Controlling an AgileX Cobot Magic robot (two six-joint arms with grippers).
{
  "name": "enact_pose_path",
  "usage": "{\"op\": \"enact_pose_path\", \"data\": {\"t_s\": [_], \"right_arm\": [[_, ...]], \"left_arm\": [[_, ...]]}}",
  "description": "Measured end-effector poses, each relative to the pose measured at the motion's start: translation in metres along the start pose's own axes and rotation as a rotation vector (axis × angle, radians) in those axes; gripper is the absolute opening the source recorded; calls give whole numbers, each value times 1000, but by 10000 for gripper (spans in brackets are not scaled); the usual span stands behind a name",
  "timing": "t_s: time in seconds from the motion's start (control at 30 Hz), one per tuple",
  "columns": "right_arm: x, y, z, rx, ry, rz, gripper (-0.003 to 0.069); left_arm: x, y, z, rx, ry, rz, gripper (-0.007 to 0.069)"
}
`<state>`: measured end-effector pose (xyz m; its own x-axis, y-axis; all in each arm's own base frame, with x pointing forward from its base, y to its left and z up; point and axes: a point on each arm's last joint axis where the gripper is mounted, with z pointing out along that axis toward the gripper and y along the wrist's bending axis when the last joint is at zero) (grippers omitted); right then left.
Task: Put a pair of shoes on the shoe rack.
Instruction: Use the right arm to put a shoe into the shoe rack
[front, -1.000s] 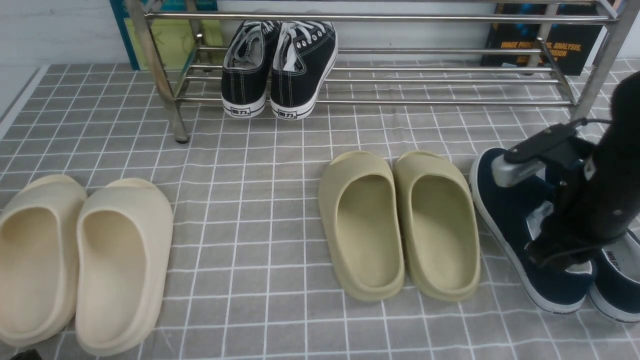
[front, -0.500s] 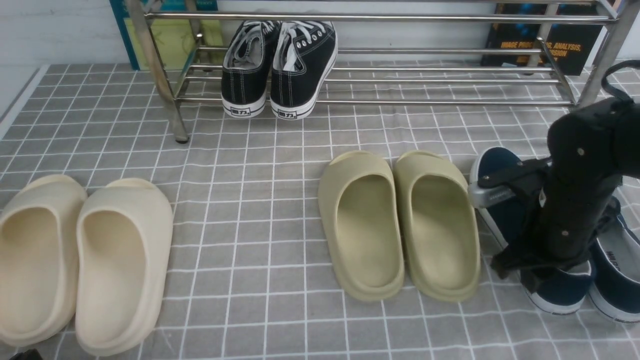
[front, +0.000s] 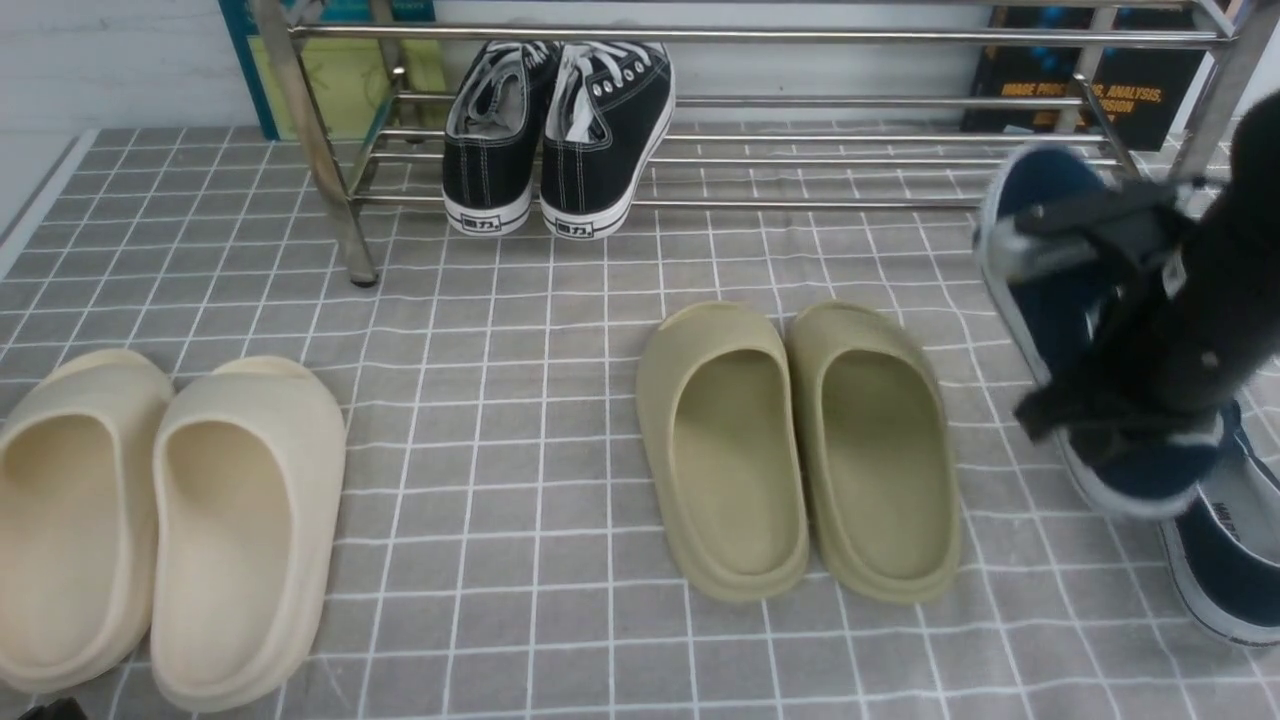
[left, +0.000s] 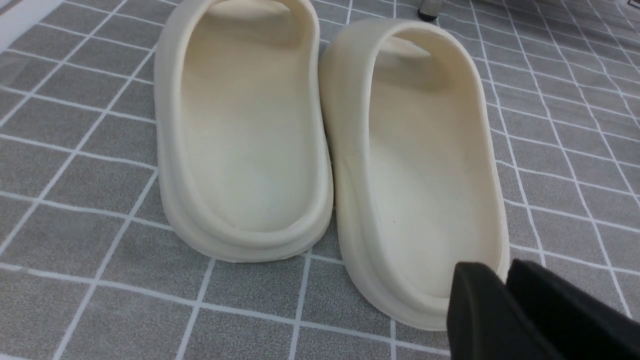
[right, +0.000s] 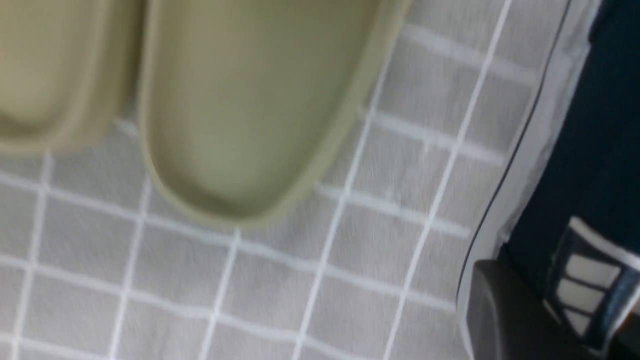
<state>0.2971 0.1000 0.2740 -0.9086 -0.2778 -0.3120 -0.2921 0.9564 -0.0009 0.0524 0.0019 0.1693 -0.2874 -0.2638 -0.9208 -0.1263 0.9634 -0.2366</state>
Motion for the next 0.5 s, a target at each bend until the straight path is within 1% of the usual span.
{"op": "enact_pose_path", "data": {"t_s": [0.17,0.43,0.5], "right_arm": [[-26,2,1,-12,-51,7,41],[-72,-1,19,31,-77,-38,41],[-89,-1,26,44,-93,-47,41]], "left_arm": [[0,0,0,0,0,0,98],[0,0,0,0,0,0,102],[0,0,0,0,0,0,104]]}}
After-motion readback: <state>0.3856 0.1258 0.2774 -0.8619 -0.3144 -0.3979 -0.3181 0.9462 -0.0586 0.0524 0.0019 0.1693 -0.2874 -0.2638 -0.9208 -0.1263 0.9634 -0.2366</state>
